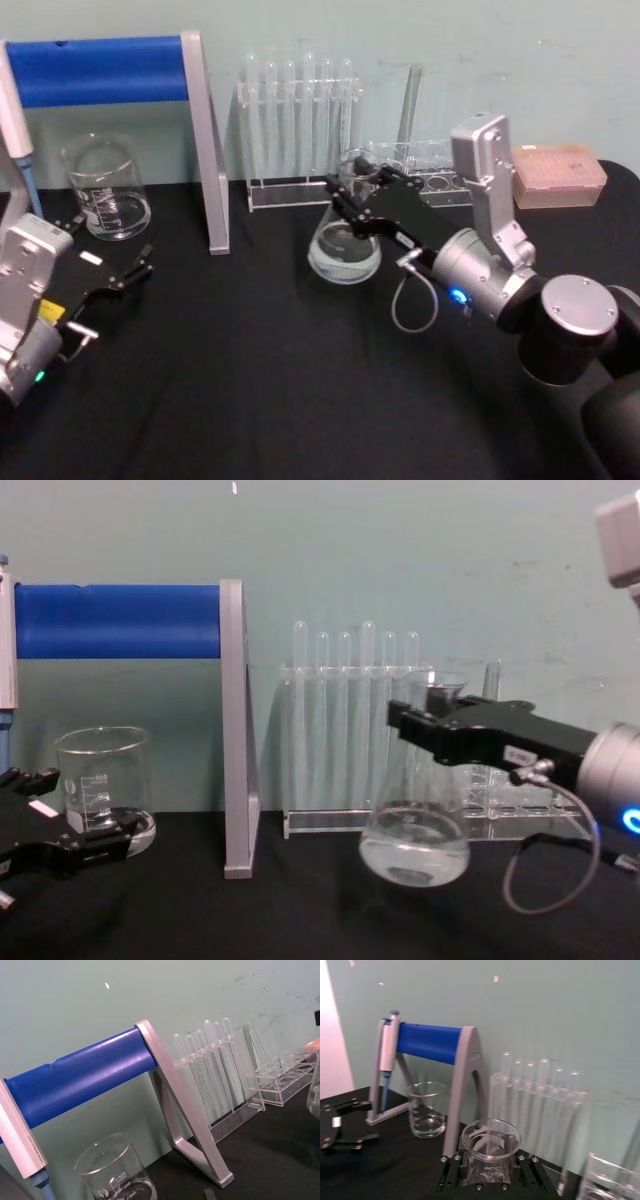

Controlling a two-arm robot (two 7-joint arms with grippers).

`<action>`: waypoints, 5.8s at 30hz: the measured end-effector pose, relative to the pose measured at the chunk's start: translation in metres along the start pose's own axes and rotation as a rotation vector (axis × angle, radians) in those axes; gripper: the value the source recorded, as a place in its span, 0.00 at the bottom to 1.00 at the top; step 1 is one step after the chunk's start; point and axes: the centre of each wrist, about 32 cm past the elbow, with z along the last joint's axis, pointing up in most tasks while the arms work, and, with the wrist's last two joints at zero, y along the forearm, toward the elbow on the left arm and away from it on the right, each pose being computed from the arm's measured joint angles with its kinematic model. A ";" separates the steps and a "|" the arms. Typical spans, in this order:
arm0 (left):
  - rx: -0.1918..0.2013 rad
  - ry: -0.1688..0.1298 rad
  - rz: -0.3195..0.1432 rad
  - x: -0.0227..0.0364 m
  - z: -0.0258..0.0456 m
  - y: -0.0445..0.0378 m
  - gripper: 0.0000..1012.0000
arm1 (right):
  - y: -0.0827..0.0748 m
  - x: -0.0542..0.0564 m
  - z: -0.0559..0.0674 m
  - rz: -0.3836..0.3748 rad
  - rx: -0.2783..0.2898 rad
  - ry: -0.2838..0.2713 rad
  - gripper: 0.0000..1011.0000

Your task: Grasp the erlenmeyer flask with one hand, shake it three times, then place it back.

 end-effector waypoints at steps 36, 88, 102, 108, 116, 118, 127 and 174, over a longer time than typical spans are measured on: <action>0.000 0.000 0.000 0.0000 0.0000 0.0000 0.99 | 0.015 -0.019 -0.002 0.141 -0.013 0.008 0.45; 0.000 0.000 0.000 0.0000 0.0000 0.0000 0.99 | 0.023 -0.022 -0.044 0.224 -0.046 -0.001 0.45; 0.000 0.000 0.000 0.0000 0.0000 0.0000 0.99 | 0.023 -0.023 -0.047 0.225 -0.062 0.011 0.45; 0.000 0.000 0.000 0.0000 0.0000 0.0000 0.99 | 0.022 -0.023 -0.047 0.226 -0.065 0.012 0.45; 0.000 0.000 0.000 0.0000 0.0000 0.0000 0.99 | 0.022 -0.023 -0.047 0.227 -0.067 0.010 0.45; 0.000 0.000 0.000 0.0000 0.0000 0.0000 0.99 | 0.022 -0.023 -0.047 0.227 -0.067 0.010 0.45; 0.000 0.000 0.000 0.0000 0.0000 0.0000 0.99 | 0.022 -0.023 -0.047 0.226 -0.066 0.010 0.50; 0.000 0.000 0.000 0.0000 0.0000 0.0000 0.99 | -0.007 -0.013 -0.028 0.263 -0.141 0.042 0.99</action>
